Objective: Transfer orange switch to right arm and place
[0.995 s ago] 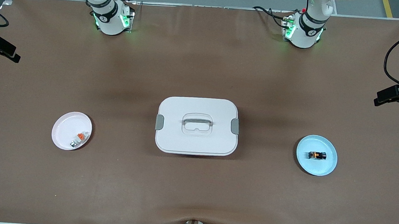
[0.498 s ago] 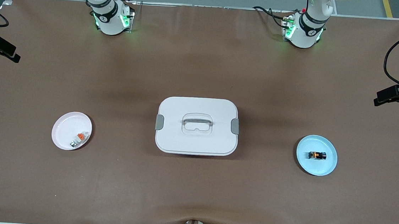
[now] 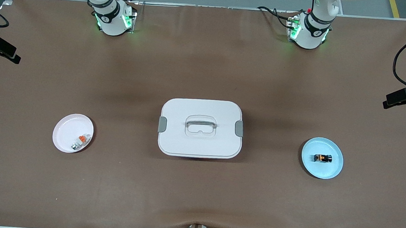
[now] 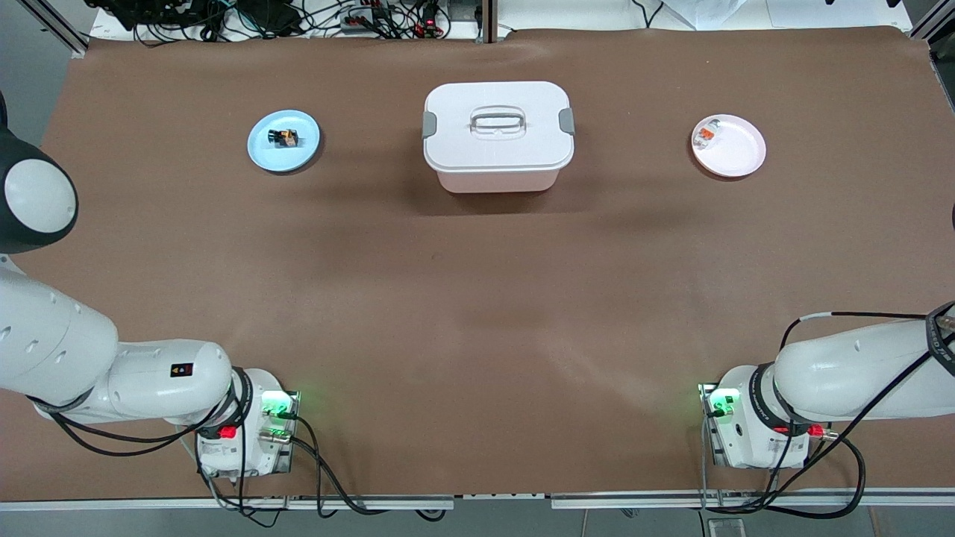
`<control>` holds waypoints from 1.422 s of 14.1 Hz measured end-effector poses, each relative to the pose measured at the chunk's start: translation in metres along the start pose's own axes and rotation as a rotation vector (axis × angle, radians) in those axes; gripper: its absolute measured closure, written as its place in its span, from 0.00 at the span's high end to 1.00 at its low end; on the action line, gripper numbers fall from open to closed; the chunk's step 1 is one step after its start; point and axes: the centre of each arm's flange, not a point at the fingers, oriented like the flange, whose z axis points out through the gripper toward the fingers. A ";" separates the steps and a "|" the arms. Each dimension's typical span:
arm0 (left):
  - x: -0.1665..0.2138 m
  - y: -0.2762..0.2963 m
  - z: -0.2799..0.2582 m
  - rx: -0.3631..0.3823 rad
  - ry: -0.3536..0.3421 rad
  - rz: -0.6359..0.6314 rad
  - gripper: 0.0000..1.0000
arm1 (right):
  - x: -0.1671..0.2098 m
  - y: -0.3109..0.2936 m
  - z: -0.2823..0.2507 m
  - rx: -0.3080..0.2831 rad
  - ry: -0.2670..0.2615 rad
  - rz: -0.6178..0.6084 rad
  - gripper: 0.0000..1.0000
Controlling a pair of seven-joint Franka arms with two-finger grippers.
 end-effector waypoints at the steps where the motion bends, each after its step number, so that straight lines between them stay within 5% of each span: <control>1: 0.000 -0.007 0.003 -0.001 -0.012 -0.010 1.00 | 0.000 0.000 0.000 0.000 0.000 0.000 1.00; 6: 0.026 -0.007 0.048 -0.003 -0.060 -0.007 1.00 | 0.000 0.000 0.000 -0.001 0.001 0.000 1.00; 20: 0.114 0.047 0.236 -0.023 0.003 0.071 1.00 | 0.000 0.001 -0.001 -0.002 0.003 0.000 1.00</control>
